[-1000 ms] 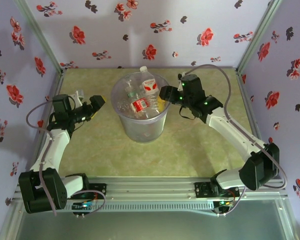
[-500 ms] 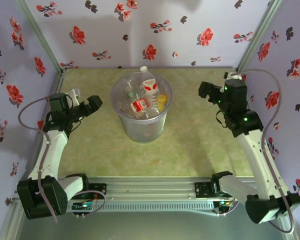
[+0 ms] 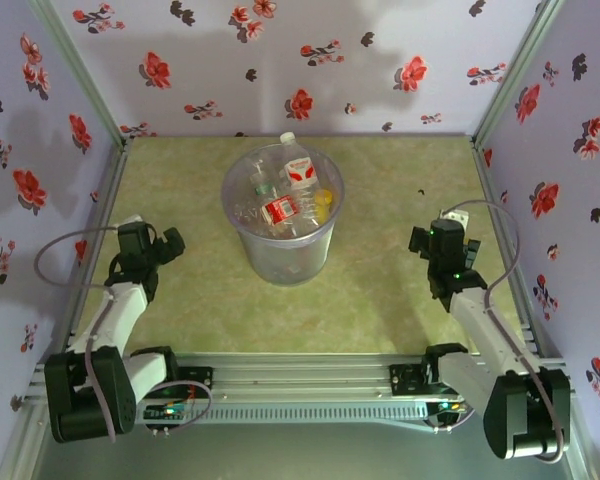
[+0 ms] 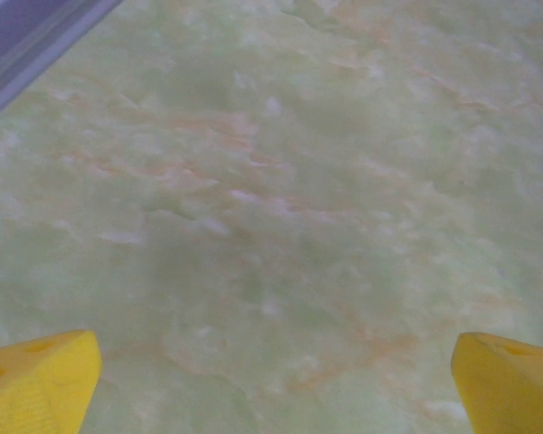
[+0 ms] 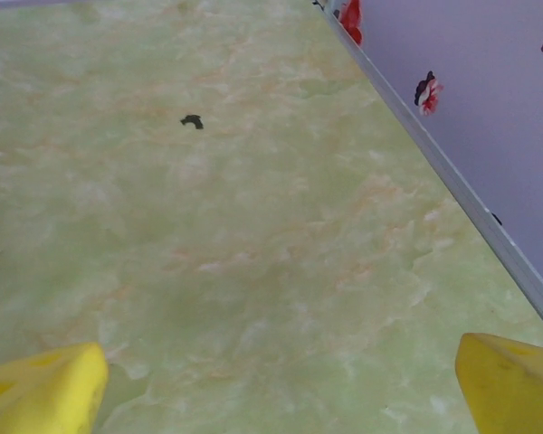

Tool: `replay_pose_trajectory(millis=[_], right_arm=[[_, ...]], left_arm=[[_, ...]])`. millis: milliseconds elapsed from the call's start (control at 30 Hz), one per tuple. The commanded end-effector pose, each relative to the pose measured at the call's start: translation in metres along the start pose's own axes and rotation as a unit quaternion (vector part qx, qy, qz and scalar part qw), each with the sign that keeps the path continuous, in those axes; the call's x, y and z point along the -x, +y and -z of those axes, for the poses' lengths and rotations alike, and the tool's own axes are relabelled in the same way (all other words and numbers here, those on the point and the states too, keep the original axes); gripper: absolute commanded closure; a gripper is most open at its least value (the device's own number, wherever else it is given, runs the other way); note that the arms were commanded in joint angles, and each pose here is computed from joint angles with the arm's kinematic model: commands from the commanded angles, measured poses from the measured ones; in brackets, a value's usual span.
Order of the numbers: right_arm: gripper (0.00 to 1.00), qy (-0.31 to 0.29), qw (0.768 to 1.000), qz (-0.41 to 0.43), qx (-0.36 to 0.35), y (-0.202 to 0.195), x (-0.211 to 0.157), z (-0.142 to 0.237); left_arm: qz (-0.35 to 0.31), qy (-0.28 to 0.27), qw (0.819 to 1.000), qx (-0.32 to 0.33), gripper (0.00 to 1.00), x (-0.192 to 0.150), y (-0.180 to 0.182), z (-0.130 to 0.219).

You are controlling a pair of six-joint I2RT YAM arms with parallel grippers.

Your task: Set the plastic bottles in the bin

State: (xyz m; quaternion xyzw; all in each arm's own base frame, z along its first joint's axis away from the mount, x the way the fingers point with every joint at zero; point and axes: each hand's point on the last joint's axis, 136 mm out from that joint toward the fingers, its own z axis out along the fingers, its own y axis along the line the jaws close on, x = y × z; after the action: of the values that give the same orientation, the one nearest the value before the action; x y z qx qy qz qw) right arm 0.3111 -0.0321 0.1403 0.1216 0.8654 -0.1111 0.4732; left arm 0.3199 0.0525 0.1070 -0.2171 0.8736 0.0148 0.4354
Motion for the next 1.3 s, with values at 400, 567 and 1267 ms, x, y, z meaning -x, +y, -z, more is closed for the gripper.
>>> replay_pose_trajectory(millis=[400,567,1267], right_arm=[[0.01,-0.086,0.996,0.002,0.006,0.009,-0.005,-0.038],[0.01,-0.101,0.995,-0.002,0.016,0.015,0.001,-0.042],[0.01,-0.161,0.986,-0.003,0.039,0.036,-0.002,-0.072]], left_arm=[[-0.042,-0.080,0.996,0.017,0.00,0.022,0.001,-0.035],[-0.057,-0.097,0.994,0.014,0.00,0.032,-0.003,-0.042],[-0.140,-0.176,0.974,-0.006,0.00,0.026,-0.040,-0.055]])
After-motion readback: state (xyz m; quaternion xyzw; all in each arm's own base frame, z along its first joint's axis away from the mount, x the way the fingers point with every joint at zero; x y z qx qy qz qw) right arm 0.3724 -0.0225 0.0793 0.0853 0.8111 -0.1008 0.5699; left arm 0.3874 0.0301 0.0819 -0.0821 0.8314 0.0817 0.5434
